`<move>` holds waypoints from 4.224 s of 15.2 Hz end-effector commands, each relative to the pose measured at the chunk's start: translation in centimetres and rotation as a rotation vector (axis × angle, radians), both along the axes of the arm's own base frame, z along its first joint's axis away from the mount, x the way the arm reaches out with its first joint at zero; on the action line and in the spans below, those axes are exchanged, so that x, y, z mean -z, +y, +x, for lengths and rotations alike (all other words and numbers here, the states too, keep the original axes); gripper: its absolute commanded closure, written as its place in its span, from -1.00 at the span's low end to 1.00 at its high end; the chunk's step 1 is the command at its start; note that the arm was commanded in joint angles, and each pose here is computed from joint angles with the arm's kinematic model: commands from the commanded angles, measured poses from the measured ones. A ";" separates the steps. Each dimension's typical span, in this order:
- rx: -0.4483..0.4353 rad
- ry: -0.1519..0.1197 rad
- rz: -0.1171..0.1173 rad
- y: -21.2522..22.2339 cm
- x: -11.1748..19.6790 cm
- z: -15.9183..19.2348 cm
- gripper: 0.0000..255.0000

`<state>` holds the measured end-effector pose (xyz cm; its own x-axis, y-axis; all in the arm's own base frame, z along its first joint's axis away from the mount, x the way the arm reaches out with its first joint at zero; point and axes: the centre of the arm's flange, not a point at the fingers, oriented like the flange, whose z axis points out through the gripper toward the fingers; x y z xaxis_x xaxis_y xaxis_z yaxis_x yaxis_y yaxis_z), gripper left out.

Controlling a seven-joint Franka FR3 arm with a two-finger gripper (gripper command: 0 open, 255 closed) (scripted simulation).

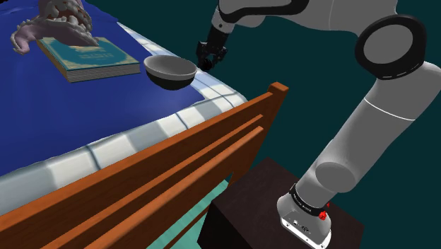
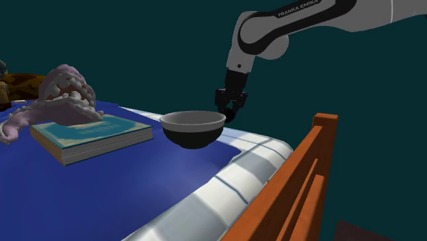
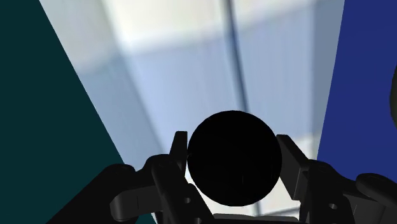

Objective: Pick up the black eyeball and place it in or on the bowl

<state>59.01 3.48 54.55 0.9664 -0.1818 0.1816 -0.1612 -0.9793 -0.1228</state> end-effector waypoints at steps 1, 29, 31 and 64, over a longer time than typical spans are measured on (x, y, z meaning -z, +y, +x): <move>0.000 0.000 0.000 0.0 -1.1 0.0 1.00; 0.000 0.000 0.000 6.5 -13.2 -1.0 1.00; 0.000 0.000 0.000 9.1 -13.2 -1.5 1.00; 0.000 0.000 0.000 19.4 -6.1 -3.1 -1.00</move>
